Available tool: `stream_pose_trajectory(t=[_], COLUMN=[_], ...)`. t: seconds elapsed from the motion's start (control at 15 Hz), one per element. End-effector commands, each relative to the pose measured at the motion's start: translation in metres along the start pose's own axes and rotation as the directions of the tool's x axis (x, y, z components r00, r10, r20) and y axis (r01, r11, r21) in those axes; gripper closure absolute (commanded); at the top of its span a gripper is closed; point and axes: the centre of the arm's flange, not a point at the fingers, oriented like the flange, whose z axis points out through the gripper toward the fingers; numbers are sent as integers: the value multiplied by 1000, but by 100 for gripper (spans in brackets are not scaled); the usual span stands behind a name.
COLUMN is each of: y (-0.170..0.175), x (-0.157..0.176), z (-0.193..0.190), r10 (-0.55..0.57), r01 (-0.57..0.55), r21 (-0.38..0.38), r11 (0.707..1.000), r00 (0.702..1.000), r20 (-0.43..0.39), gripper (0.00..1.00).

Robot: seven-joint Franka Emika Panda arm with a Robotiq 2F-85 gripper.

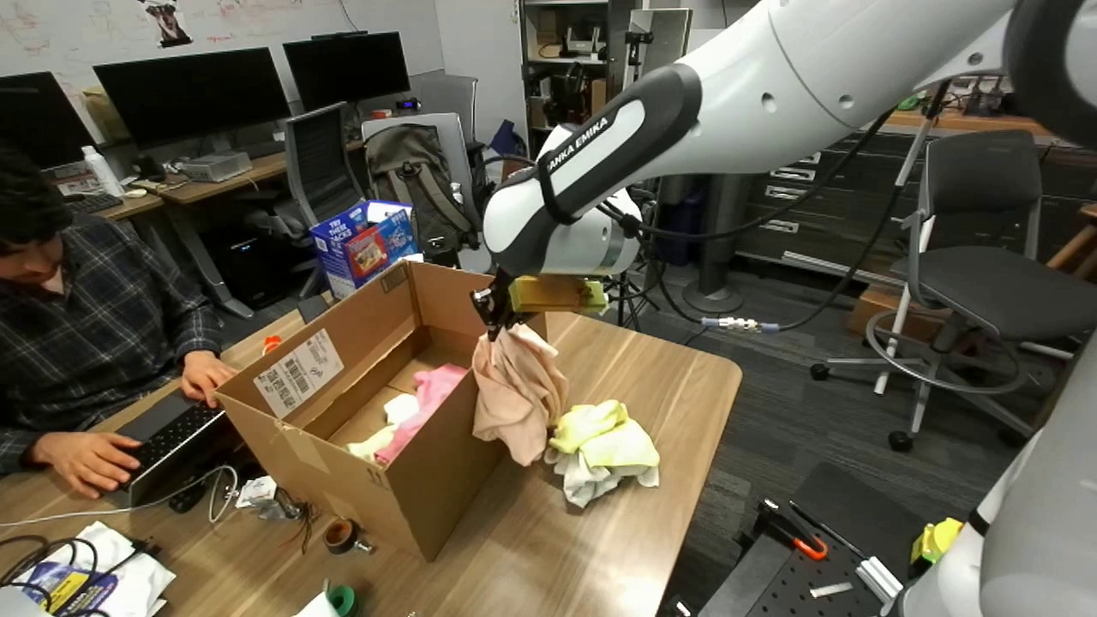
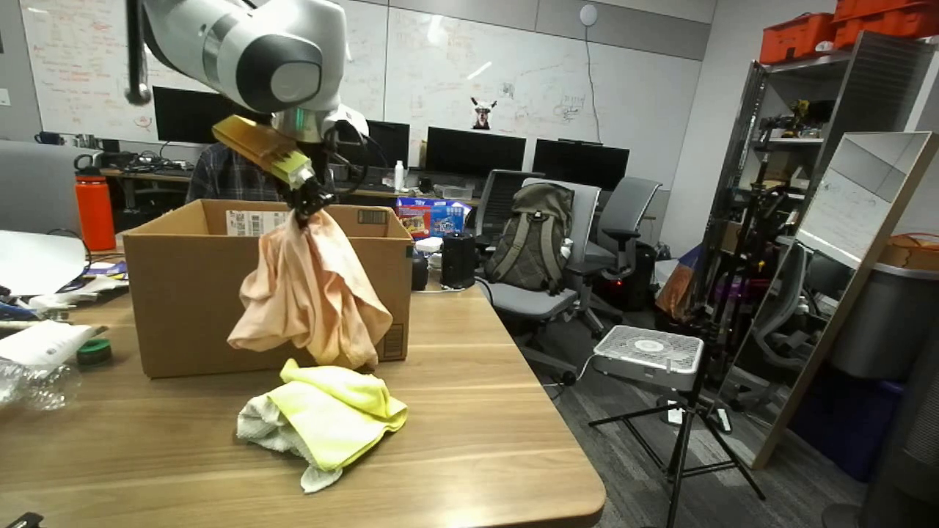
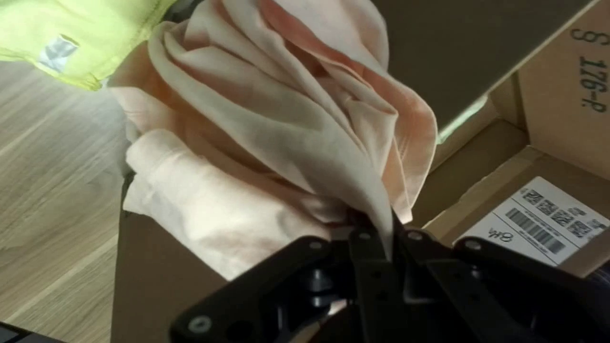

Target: Put the shirts and towels in the box

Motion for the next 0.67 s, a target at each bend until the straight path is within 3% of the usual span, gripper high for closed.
stream_pose_trajectory(t=[0.0,0.27,0.6], y=[-25,-67,-138], x=[-25,-51,-87], z=[-51,-84,-107], r10=[-11,-76,-185], r01=[13,77,168], r21=[84,152,187], r11=[996,985,968], r00=[1000,997,980], r20=[-19,-14,79], gripper=[99,99,99])
